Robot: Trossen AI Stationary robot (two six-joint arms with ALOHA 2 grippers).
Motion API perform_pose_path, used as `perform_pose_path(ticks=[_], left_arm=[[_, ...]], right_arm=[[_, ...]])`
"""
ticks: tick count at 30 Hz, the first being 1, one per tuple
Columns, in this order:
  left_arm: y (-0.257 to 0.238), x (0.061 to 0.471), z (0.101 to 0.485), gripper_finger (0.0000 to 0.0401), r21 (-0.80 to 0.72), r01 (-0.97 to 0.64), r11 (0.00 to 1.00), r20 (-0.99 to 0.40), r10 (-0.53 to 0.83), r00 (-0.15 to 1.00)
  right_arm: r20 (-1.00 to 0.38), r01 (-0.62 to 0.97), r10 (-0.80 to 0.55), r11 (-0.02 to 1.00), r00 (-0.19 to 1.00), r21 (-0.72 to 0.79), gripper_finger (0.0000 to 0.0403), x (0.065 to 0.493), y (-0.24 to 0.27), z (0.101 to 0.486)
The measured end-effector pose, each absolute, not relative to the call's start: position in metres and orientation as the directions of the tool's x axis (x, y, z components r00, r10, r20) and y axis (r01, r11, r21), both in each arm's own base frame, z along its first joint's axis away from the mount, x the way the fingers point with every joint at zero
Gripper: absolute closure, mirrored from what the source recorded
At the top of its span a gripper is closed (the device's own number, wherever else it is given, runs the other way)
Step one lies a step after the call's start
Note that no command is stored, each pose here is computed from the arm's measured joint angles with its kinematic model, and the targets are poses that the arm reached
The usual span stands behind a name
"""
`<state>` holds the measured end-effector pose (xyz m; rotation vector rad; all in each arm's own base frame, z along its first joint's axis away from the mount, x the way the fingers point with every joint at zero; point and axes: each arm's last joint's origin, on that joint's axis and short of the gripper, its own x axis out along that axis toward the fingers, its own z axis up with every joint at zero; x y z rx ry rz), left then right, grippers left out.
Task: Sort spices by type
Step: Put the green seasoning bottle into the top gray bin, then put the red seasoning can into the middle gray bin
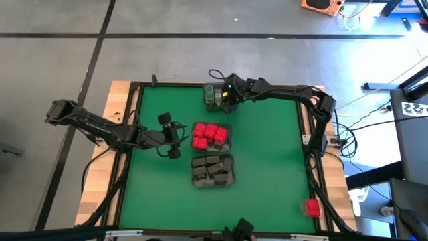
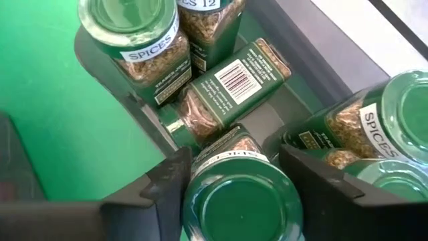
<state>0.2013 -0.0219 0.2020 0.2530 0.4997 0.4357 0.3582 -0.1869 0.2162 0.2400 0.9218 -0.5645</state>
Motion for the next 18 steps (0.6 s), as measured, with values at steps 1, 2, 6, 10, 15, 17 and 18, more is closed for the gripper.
perform_pose_path(ticks=[1,2,6,10,15,17,18], left_arm=[[-0.022,0.201,0.202,0.0199,0.336,-0.340,0.879,-0.406,0.460,0.789],[-0.022,0.201,0.202,0.0199,0.334,-0.341,0.879,-0.406,0.460,0.789],[-0.022,0.201,0.202,0.0199,0.332,-0.342,0.879,-0.406,0.461,0.789],[-0.022,0.201,0.202,0.0199,0.324,-0.347,0.880,-0.406,0.460,0.790],[-0.024,0.202,0.200,0.0199,0.242,-0.308,0.920,-0.438,0.387,0.811],[-0.026,0.203,0.199,0.0199,0.198,-0.275,0.941,-0.453,0.336,0.826],[-0.028,0.204,0.198,0.0199,0.175,-0.263,0.949,-0.458,0.314,0.831]], right_arm=[[-0.805,0.553,-0.357,0.832,0.474,-0.044,0.0183,0.359,-0.187,0.216],[-0.804,0.548,-0.358,0.835,0.474,-0.049,0.0172,0.359,-0.186,0.216],[-0.800,0.542,-0.361,0.839,0.479,-0.054,0.0121,0.359,-0.187,0.217],[-0.803,0.493,-0.352,0.866,0.481,-0.084,0.0084,0.357,-0.182,0.238],[-0.816,0.383,-0.298,0.918,0.495,-0.103,0.0064,0.345,-0.145,0.287],[-0.833,0.314,-0.236,0.946,0.501,-0.079,0.0062,0.338,-0.120,0.299],[-0.838,0.282,-0.202,0.958,0.506,-0.061,0.0062,0.335,-0.108,0.305]])
